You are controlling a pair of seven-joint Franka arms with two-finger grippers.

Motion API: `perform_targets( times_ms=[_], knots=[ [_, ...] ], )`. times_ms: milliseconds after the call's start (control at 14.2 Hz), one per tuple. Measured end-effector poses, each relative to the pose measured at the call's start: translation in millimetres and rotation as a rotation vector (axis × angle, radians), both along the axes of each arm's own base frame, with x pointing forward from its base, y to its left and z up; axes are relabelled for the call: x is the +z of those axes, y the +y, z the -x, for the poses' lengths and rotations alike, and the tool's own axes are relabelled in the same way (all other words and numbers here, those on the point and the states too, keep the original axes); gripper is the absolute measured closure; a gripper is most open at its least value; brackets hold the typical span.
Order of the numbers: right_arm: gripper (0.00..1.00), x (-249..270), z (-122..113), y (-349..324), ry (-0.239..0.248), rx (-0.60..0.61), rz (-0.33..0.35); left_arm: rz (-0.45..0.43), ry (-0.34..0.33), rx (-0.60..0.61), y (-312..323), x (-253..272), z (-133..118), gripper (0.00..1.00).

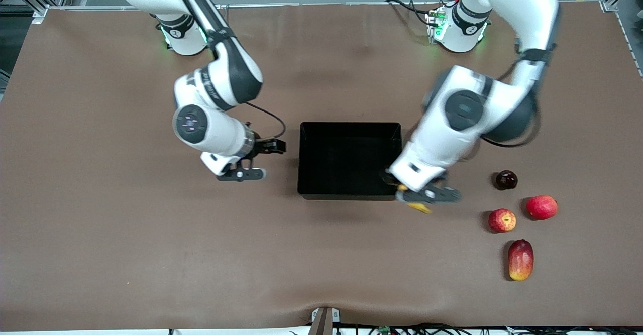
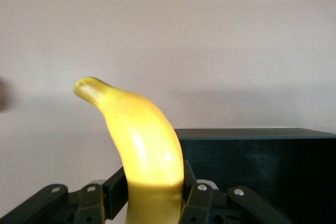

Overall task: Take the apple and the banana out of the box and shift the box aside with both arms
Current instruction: 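Carry the banana out with the left gripper while the right gripper grasps the tray, then drag the black tray away with the right gripper while the left gripper lowers the banana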

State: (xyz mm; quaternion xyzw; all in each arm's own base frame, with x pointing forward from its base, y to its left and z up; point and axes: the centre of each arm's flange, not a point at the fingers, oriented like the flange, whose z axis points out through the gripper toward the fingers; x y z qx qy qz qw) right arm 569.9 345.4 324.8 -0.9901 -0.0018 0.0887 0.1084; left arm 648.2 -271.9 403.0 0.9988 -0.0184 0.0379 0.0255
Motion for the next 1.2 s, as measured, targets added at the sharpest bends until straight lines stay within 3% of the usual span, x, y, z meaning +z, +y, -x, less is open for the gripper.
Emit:
perform_targets(
  times_ms=[282, 565, 918, 1200],
  knots=[
    [0.00, -43.5, 20.4, 51.3, -0.041, -0.026, 0.019, -0.038, 0.083, -0.128, 108.7, -35.3, -26.4, 0.61],
    [0.00, -75.6, 34.7, 76.9, -0.066, -0.012, 0.033, -0.034, 0.153, -0.113, 194.5, -104.1, -44.1, 0.61],
    [0.00, -86.7, 44.8, 92.0, -0.061, -0.024, 0.043, -0.027, 0.116, -0.089, 209.3, -166.3, -55.0, 0.61],
    [0.42, -86.8, 47.0, 95.8, -0.060, -0.030, 0.044, -0.042, 0.122, -0.091, 217.1, -186.3, -54.9, 0.61]
  ],
)
